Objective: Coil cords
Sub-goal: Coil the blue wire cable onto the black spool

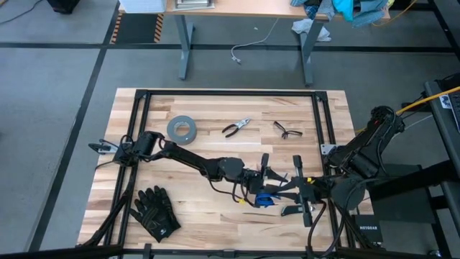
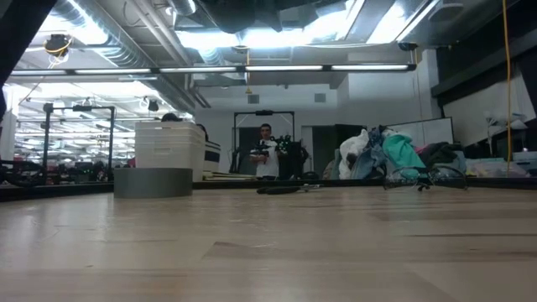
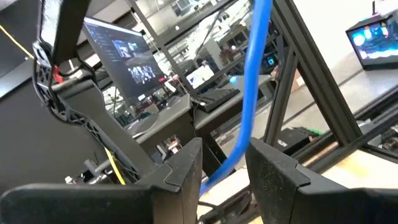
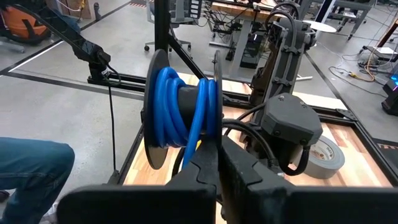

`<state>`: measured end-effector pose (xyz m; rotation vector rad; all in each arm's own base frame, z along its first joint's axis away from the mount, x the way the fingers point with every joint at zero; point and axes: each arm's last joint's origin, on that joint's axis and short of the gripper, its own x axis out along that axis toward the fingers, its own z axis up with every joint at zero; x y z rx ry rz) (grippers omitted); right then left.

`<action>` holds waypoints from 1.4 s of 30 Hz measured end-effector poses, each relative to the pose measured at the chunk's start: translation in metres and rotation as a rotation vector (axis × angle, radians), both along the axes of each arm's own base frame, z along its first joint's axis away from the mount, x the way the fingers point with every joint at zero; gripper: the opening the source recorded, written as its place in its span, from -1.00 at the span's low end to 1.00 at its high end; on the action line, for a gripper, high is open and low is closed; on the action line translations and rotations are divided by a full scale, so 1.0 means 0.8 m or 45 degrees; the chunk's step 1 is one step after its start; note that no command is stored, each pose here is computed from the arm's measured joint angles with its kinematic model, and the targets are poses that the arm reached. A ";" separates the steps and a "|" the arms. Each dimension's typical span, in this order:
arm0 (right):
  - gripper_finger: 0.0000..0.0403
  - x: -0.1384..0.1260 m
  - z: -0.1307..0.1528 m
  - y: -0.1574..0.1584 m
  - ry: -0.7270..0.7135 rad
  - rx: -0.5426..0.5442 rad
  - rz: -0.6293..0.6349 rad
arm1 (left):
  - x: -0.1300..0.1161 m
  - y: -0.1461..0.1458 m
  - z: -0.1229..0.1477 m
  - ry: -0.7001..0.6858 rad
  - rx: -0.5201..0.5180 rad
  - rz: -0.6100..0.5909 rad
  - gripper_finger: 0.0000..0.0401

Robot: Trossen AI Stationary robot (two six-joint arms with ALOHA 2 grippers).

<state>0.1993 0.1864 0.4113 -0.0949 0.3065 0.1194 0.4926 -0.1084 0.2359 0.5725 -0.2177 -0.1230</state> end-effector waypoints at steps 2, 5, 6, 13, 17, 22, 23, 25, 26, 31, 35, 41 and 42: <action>-0.99 0.000 0.000 0.000 -0.001 0.001 0.000 | 0.000 0.000 -0.001 0.015 0.001 0.014 -0.43; -0.99 0.000 0.000 0.000 0.000 0.000 0.000 | 0.000 0.001 -0.002 0.018 -0.007 0.020 -0.44; -0.99 0.000 0.000 0.000 0.000 0.001 0.000 | 0.000 0.001 -0.002 0.018 -0.010 0.020 -0.46; -0.99 0.000 0.000 0.000 -0.001 0.001 0.000 | 0.002 0.008 -0.002 0.031 -0.080 0.024 -0.77; -0.99 0.000 0.000 0.000 -0.001 0.001 0.000 | 0.003 0.013 -0.003 0.045 -0.120 0.028 -0.95; -0.99 0.000 0.000 0.000 0.000 0.000 0.001 | 0.004 0.015 -0.006 0.085 -0.149 0.041 -0.96; -0.99 -0.001 0.000 0.000 0.003 -0.003 0.002 | 0.004 0.015 -0.008 0.105 -0.148 0.049 -0.97; -0.99 -0.001 -0.001 0.000 0.011 0.000 0.010 | 0.004 0.014 -0.012 0.148 -0.144 0.052 -0.98; -0.99 -0.001 -0.002 0.000 0.018 0.003 0.009 | 0.005 0.014 -0.014 0.167 -0.150 0.053 -0.98; -0.99 -0.003 -0.007 -0.002 0.073 0.018 -0.012 | 0.003 0.006 -0.020 0.242 -0.187 0.083 -0.98; -0.99 -0.004 -0.012 -0.003 0.120 0.027 -0.016 | 0.000 -0.002 -0.026 0.308 -0.174 0.158 -0.99; -0.99 -0.009 -0.022 -0.007 0.220 0.006 -0.041 | -0.006 -0.018 -0.036 0.415 -0.196 0.252 -0.99; -0.99 -0.010 -0.023 -0.008 0.237 0.003 -0.049 | -0.008 -0.022 -0.038 0.436 -0.204 0.272 -0.99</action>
